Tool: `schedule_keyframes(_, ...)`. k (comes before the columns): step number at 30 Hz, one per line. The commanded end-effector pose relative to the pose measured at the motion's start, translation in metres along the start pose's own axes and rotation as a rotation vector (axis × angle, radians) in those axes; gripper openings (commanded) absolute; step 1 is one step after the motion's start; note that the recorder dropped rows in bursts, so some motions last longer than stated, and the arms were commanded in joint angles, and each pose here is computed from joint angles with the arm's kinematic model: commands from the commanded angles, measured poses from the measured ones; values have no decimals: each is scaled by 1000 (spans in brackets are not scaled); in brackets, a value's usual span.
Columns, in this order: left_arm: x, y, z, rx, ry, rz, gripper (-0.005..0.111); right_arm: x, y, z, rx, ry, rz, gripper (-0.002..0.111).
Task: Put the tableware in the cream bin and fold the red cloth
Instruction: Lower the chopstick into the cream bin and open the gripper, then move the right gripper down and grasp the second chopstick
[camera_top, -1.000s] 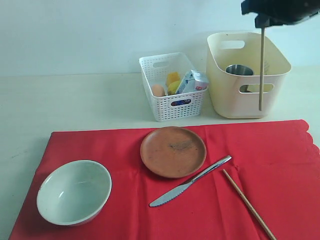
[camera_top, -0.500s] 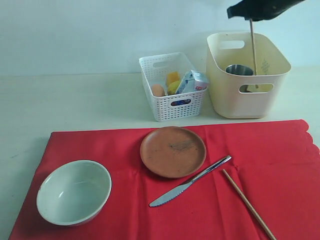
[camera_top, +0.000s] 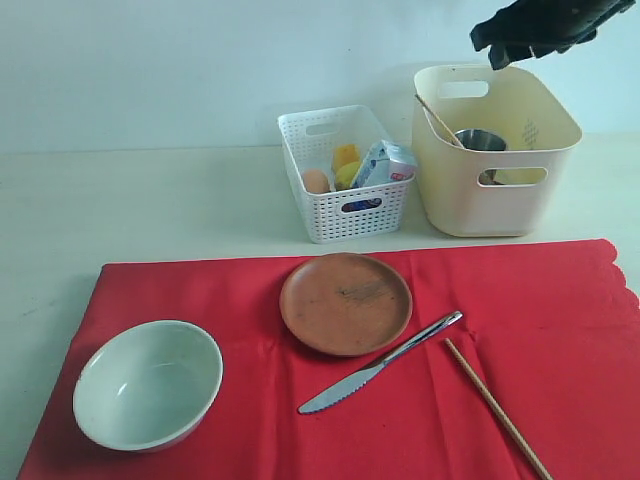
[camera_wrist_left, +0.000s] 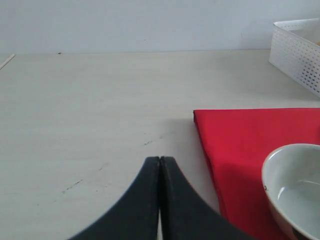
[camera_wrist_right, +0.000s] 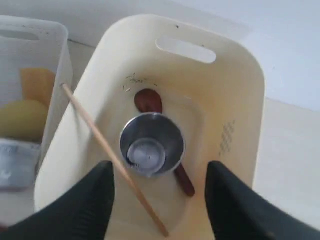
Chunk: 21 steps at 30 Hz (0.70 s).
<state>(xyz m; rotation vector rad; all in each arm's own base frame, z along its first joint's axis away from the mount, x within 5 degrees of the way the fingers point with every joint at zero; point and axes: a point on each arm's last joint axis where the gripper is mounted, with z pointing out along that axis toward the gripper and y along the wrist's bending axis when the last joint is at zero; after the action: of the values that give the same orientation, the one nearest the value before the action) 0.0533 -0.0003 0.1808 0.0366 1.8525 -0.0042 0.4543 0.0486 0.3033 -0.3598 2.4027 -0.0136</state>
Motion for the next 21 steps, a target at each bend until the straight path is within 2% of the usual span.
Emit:
schedule_keyframes(1,0,0,0,-2,-11,0,0,8,-1,-44,-25,143,-15,54)
schedule_keyframes(5,0,0,0,-2,-11,0,0,20,11,-57,-152,290,17,54)
schedule_keyframes(10,0,0,0,-2,-11,0,0,34,24,-62,-269,311,83,51)
schedule_keyframes(16,0,0,0,-2,-11,0,0,85,47,-63,-287,472,30,46)
schedule_keyframes(21,0,0,0,-2,-11,0,0,123,73,-57,-298,513,-26,45)
